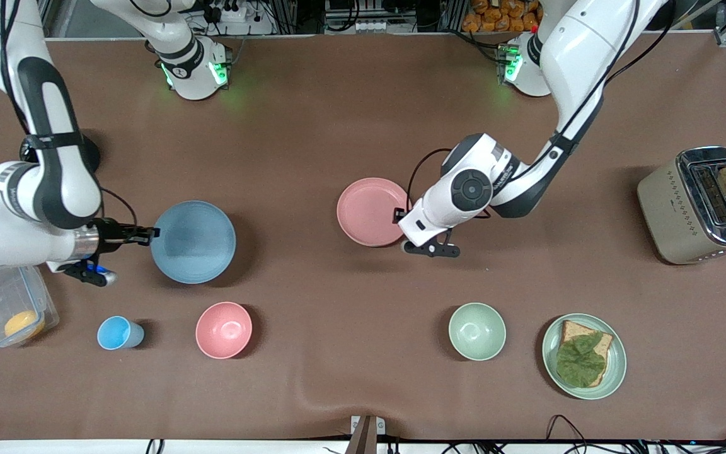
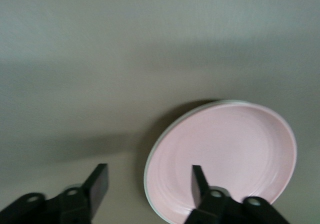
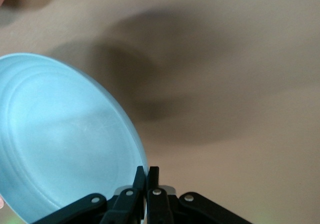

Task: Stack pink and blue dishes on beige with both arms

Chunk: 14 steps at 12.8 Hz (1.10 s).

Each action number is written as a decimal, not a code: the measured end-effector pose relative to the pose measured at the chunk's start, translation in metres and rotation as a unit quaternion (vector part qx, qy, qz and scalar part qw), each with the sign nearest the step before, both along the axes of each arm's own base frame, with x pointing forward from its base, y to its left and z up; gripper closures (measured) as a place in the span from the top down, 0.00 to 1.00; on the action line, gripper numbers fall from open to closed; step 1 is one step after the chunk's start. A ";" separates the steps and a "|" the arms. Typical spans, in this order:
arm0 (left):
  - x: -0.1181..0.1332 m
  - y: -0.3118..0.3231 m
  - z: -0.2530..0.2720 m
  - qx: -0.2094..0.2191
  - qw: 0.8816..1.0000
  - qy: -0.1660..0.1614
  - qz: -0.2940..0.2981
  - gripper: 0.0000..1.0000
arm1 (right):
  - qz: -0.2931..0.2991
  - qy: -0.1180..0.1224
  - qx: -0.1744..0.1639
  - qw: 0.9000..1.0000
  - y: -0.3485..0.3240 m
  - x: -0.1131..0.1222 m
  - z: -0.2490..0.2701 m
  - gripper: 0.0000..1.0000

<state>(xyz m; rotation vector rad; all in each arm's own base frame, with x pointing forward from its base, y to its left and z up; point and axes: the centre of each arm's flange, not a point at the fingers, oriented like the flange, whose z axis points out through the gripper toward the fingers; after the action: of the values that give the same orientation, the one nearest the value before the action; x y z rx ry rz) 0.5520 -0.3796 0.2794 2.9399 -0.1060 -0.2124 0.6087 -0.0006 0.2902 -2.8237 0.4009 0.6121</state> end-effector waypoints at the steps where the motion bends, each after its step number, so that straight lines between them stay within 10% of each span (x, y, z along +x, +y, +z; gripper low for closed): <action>1: 0.012 0.014 0.023 0.004 1.000 -0.012 0.011 0.90 | 0.008 0.007 -0.005 1.000 0.028 -0.001 0.001 0.04; 8: 0.025 0.128 0.226 0.124 0.986 -0.094 0.053 1.00 | -0.030 0.041 -0.017 0.999 0.228 -0.038 0.025 0.04; 14: 0.015 0.170 0.313 0.155 0.981 -0.099 0.067 1.00 | -0.071 0.007 -0.046 0.996 0.361 -0.092 0.039 0.04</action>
<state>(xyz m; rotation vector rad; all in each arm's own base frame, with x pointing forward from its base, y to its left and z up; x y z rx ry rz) 0.5668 -0.2095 0.5924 3.2557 0.1067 0.0931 0.5166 0.3606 0.3294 -2.8467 0.6434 0.5984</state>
